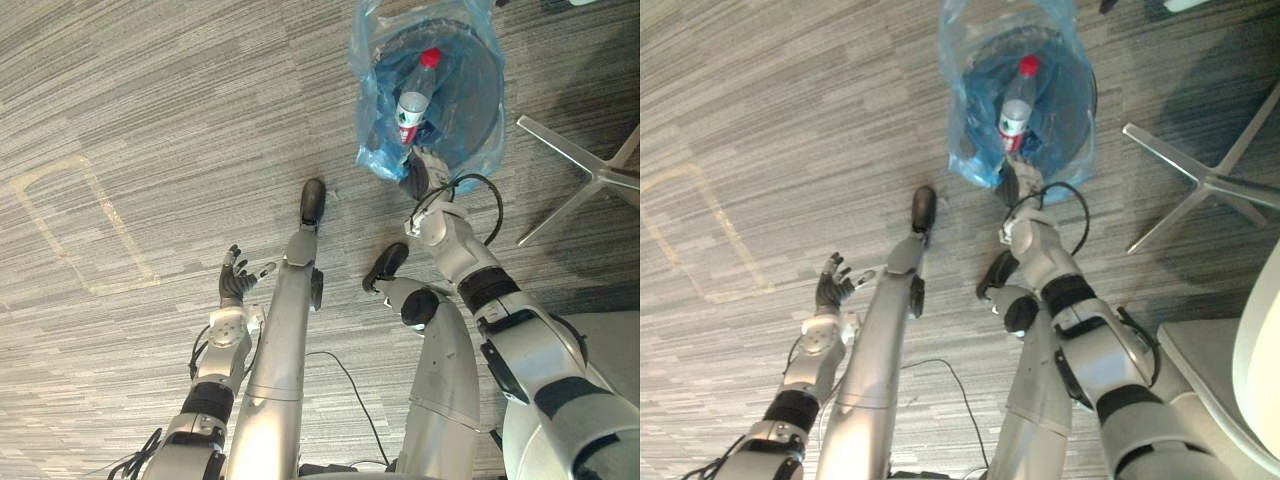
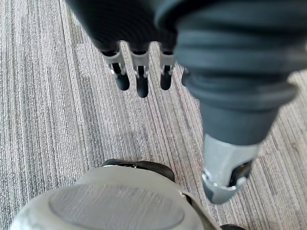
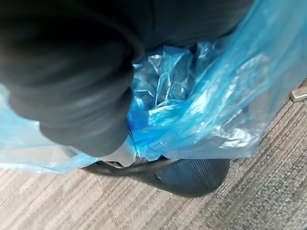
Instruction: Gather rubbish on tea table into small bin, then transfer packed bag to large trash can.
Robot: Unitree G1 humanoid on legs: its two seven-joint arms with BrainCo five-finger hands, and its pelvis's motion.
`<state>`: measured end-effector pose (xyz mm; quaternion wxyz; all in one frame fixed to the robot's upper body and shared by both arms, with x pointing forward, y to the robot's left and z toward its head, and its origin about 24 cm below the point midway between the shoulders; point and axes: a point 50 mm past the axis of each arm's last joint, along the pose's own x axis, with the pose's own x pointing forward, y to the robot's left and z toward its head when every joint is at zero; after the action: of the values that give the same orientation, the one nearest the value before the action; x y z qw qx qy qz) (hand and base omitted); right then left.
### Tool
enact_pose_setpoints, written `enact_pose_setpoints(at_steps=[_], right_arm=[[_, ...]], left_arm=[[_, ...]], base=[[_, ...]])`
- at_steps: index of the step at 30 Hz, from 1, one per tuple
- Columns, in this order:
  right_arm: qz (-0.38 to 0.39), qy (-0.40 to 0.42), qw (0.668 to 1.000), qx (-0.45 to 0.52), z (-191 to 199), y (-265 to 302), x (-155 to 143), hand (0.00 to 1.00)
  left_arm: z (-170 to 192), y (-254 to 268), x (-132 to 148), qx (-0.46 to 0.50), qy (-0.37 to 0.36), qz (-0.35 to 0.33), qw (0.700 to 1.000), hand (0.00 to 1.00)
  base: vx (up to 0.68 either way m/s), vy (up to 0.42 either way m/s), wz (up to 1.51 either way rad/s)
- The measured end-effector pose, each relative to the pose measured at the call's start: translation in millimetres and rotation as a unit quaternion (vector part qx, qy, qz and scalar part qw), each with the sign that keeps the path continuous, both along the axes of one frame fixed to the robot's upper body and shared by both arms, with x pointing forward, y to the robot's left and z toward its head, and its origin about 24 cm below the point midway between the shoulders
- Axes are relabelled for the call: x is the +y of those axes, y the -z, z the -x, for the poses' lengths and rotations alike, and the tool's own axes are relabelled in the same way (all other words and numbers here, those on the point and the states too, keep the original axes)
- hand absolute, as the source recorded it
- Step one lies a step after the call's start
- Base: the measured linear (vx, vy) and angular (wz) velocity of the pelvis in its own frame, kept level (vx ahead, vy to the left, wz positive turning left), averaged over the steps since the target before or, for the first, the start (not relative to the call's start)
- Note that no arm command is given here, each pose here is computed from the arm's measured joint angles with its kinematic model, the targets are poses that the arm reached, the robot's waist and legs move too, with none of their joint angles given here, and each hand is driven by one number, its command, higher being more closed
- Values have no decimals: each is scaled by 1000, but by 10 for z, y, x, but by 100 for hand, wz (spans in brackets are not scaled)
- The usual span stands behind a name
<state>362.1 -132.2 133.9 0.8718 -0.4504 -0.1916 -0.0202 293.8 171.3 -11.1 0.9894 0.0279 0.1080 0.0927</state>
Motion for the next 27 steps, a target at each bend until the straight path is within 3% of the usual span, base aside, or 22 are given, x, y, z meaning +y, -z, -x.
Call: enact_pose_setpoints(at_steps=[14,27], right_arm=[[-50,-71,987,139,611,841,262,100],[-69,-99,967,223,871,1181,211,100]], left_arm=[[485,596,-54,132,39,-32,990,0],[1026,1002,7,239,99,-83,962,0]], base=[[70,1,-4],[63,0,-15]])
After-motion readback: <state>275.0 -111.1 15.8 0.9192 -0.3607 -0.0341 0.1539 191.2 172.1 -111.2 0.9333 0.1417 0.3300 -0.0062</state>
